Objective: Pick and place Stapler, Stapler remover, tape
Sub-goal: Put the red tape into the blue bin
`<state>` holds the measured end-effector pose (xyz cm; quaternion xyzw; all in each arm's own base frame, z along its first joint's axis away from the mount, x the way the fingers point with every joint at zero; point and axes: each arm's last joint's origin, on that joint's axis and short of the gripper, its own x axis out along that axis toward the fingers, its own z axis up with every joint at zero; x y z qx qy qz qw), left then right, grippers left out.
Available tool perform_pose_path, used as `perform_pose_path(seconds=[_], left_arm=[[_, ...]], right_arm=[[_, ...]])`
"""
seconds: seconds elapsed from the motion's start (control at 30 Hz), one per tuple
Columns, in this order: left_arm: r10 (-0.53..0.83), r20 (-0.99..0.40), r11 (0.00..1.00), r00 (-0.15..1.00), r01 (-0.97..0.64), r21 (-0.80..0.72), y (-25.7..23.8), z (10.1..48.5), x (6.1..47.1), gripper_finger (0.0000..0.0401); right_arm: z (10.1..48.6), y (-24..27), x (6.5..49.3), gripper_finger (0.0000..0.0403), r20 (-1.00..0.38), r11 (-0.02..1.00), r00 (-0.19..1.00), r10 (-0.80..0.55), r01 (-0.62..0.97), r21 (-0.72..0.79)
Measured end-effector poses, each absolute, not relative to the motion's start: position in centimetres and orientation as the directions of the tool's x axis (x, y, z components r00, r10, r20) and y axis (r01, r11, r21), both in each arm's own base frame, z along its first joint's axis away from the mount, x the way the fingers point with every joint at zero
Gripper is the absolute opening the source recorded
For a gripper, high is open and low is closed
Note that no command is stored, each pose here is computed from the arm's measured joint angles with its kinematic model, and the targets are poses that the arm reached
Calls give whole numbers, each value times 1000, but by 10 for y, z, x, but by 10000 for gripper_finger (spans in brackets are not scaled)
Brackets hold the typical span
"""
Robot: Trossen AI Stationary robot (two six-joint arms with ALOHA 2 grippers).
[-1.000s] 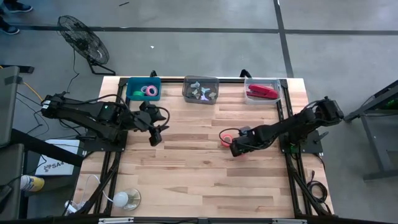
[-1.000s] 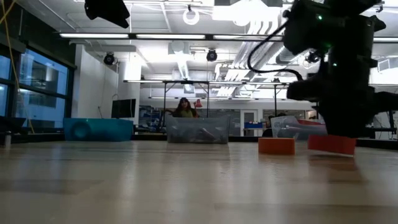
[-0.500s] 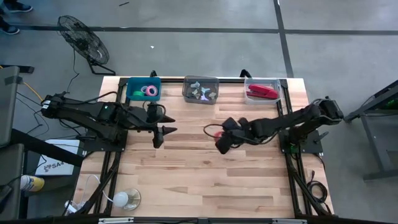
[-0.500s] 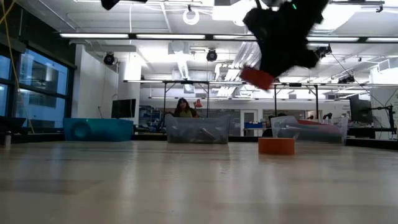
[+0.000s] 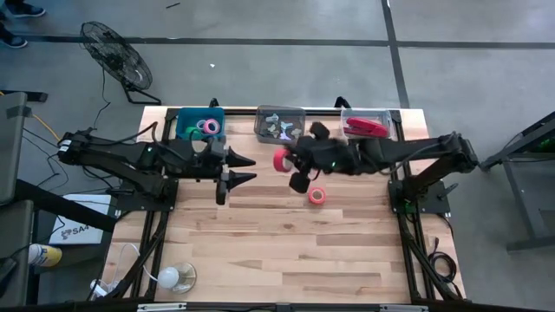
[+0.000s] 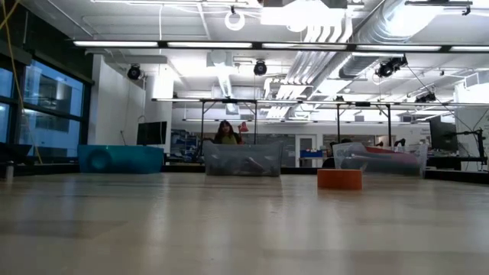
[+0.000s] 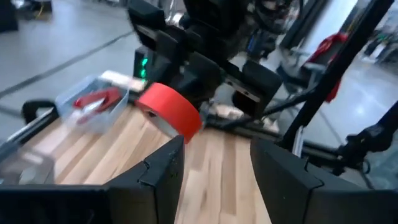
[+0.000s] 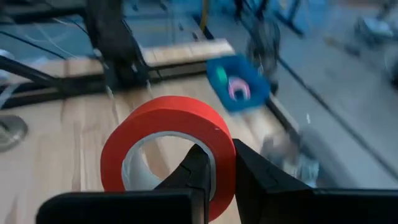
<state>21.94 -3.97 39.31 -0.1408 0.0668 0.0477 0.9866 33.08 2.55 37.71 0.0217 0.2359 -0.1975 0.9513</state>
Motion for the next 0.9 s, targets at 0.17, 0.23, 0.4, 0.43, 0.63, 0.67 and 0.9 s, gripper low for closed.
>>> perform_pose_path(seconds=[0.17,0.23,0.4,0.43,0.63,0.67,0.9], left_arm=[[55,-63,956,996,-71,-285,-42,399,226,182],[67,-60,956,996,-81,-282,-40,399,228,182],[86,-24,948,996,-90,-305,-34,398,240,182],[77,-5,947,997,-75,-312,-33,399,243,182],[14,14,949,1000,-9,-316,-35,395,255,182],[18,14,948,1000,-13,-318,-35,394,257,182],[14,59,939,998,7,-344,-36,396,261,181]], right_arm=[[406,17,336,32,-341,968,906,-251,230,-102],[411,15,337,32,-305,977,929,-207,179,-117],[414,13,339,32,-283,982,947,-153,112,-155],[415,13,339,32,-271,982,952,-139,98,-160],[423,10,341,32,-189,975,973,-136,98,-198],[424,8,341,32,-183,976,975,-130,93,-196],[424,1,342,32,-178,979,977,-115,82,-185]])
